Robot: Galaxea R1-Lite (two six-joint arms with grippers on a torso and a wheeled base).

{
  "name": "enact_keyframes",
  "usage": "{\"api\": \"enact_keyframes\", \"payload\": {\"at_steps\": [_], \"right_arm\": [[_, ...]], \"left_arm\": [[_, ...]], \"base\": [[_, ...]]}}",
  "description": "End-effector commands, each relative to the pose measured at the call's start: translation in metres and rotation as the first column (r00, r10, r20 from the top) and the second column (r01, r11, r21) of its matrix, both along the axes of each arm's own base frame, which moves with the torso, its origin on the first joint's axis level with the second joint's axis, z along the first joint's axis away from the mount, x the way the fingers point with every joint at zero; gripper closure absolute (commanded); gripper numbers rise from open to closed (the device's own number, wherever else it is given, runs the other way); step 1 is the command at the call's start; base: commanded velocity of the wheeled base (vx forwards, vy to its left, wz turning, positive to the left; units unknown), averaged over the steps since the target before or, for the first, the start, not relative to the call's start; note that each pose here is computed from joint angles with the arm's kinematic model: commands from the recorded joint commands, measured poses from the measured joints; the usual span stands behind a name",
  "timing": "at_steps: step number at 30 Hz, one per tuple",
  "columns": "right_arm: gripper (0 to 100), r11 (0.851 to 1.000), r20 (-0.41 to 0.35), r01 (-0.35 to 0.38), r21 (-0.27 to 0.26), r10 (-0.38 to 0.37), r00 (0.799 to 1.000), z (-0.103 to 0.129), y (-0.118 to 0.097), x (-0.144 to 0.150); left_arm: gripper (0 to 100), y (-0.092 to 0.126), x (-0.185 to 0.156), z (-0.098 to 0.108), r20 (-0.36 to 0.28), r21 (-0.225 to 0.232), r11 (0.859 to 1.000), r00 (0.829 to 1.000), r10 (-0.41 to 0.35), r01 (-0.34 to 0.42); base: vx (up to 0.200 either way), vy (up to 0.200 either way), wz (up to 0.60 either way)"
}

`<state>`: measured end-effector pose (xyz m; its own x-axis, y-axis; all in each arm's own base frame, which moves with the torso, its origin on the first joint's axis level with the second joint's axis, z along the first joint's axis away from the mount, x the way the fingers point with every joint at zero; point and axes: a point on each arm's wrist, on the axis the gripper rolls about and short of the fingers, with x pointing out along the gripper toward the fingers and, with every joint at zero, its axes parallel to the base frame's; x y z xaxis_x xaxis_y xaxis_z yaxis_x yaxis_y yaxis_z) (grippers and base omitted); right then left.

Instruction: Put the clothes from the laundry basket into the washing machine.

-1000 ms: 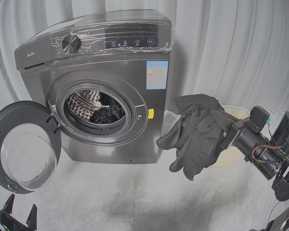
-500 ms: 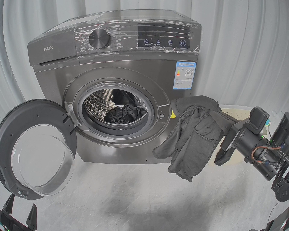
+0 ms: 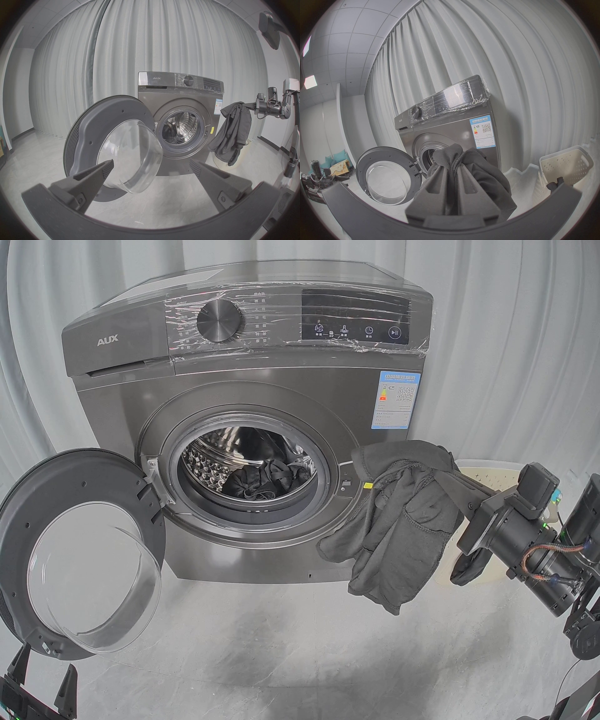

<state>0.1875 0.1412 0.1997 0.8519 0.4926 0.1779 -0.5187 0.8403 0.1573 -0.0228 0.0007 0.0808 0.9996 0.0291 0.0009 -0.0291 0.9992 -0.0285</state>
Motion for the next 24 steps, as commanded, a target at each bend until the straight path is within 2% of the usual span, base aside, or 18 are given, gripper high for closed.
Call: {"api": "enact_keyframes", "payload": {"at_steps": [1, 6, 24], "right_arm": [[100, 1.0, 0.0, 0.0, 0.0, 0.0, 1.0, 0.0001, -0.0001, -0.0001], [100, 1.0, -0.002, 0.0, -0.002, 0.0, 1.0, -0.0006, 0.0, 0.0], [100, 1.0, -0.007, -0.001, -0.006, 0.001, 1.0, -0.0022, -0.0003, -0.0005]], "left_arm": [[0, 0.0, -0.0001, -0.0047, 0.002, -0.001, 1.0, 1.0, 0.0, 0.0], [0, 0.0, -0.0001, -0.0049, 0.001, 0.002, 1.0, 1.0, 0.002, -0.002], [0, 0.0, -0.0001, -0.0049, 0.001, -0.001, 1.0, 1.0, 0.002, -0.002]], "base": [[0.0, 0.2, 0.0], [0.0, 0.2, 0.0], [0.0, 0.0, 0.0]]}}
